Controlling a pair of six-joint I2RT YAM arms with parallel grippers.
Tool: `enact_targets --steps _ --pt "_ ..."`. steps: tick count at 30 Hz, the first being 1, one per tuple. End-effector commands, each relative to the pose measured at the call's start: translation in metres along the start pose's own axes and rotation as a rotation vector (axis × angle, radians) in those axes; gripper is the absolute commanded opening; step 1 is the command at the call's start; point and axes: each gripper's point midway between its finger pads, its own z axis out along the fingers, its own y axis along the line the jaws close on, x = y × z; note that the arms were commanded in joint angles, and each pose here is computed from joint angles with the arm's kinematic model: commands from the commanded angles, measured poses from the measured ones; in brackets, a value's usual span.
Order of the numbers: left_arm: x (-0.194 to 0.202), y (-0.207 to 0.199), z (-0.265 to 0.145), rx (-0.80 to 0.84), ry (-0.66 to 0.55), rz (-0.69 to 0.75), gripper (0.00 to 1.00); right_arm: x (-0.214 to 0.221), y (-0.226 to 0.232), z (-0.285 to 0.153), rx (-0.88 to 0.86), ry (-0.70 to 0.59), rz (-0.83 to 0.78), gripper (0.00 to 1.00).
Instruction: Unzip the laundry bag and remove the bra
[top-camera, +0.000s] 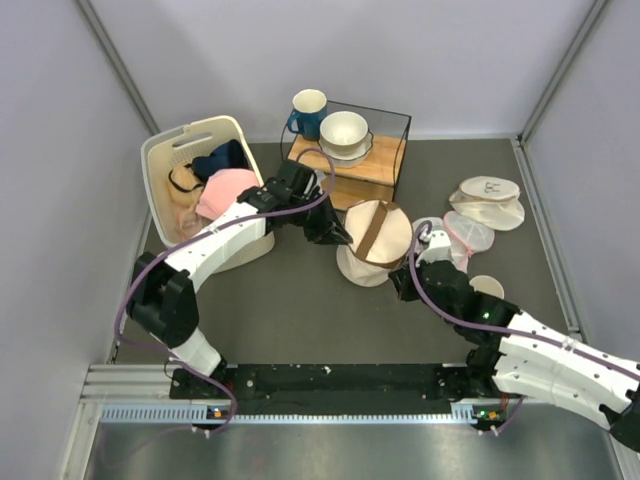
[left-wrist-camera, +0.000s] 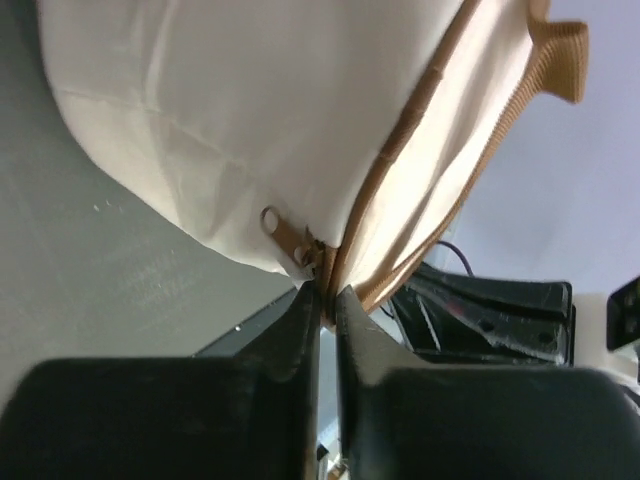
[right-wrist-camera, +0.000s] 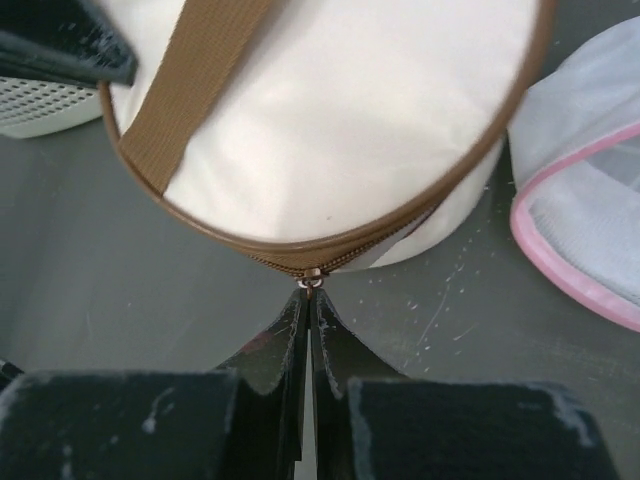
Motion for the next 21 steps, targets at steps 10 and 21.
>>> enact_targets --steps 10,21 --pt "-0.024 -0.019 -0.054 -0.016 -0.194 0.141 0.96 -0.013 0.064 0.025 -0.119 0.084 0.169 0.0" --pt "0.023 -0.002 -0.02 0.069 -0.111 0.034 0.85 -0.021 0.069 0.027 -0.136 0.067 0.164 0.0"
